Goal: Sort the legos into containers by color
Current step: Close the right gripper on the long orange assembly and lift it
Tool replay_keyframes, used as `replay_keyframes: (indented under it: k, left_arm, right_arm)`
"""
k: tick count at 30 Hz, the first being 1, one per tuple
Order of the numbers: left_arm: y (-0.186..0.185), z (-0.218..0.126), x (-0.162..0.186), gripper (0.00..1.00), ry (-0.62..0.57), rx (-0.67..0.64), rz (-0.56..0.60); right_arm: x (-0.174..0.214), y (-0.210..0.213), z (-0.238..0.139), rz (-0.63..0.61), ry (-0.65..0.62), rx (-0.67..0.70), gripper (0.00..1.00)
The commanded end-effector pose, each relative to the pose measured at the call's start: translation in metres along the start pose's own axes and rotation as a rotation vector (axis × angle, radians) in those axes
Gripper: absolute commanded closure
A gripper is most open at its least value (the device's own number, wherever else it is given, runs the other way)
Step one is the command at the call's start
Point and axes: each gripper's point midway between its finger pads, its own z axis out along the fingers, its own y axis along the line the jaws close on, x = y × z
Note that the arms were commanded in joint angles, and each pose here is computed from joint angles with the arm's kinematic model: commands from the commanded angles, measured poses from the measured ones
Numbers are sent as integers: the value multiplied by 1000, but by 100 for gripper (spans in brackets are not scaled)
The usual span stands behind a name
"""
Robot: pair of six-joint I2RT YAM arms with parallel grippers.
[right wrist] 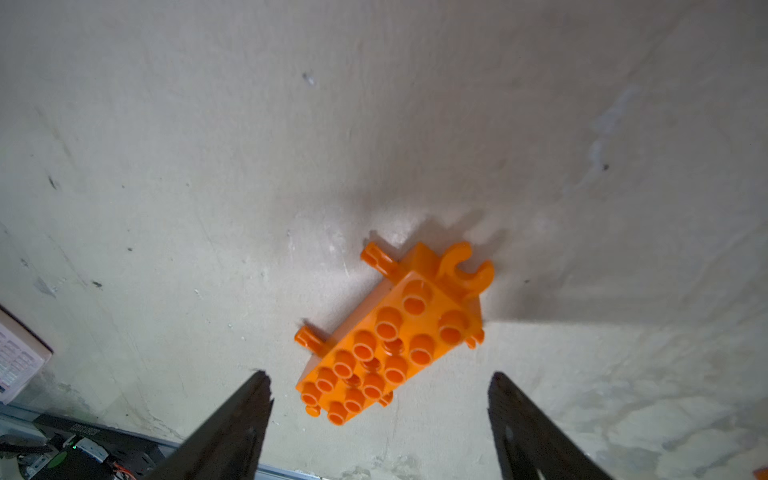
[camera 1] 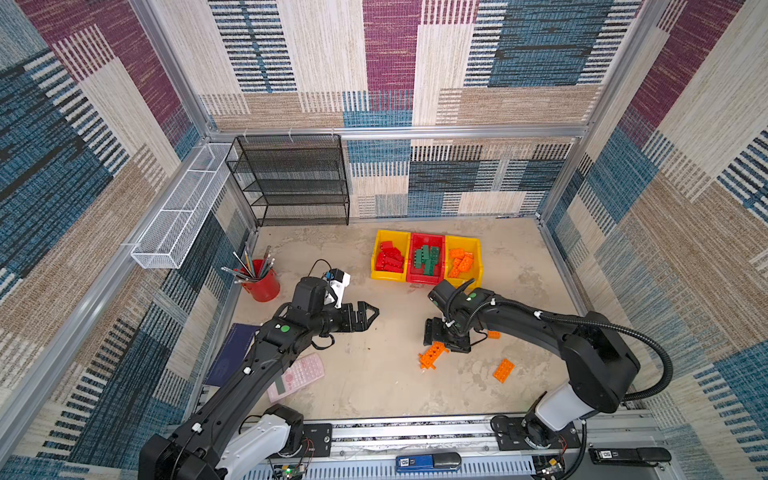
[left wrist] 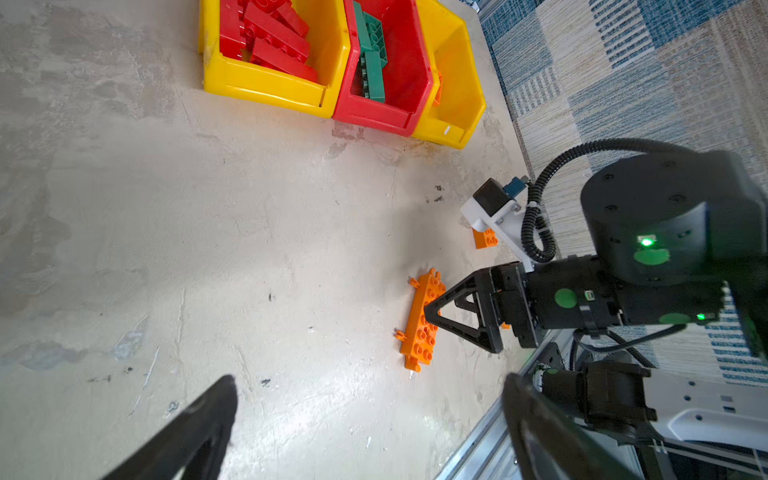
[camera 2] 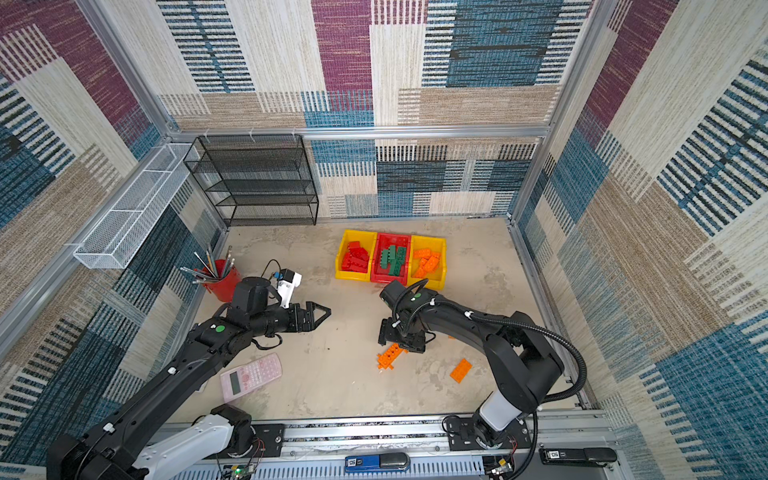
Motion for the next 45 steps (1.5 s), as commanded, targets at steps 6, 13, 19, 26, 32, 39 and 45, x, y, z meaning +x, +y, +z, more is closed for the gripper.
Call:
replay_keyframes:
  k: [6,13,19,26,32,39,45]
  left_arm:
    - [0,-6,-4,0,4,-33,21]
    - [1,-11,-1,0,3,-43,15]
    - [5,-15,3,0,-21,-52,3]
    - [8,-17,4,0,-46,-57,-4]
    - [8,-12,2,0,-37,-53,1]
    - [5,-7,-2,0,-31,-37,10]
    - [2,2,-9,0,-13,-26,21]
  right_arm:
    - [6,12,16,-40,31,-37,19]
    - [-12,13,23,-60,-8,39,30]
    - [-20,16,28,-105,-5,84,37]
    - [-13,17,32,-146,16,122,39]
    - [-9,17,34,-149,22,132,40]
    - [-3,5,33,-138,28,169,43]
    - [3,-6,31,-133,27,191,43]
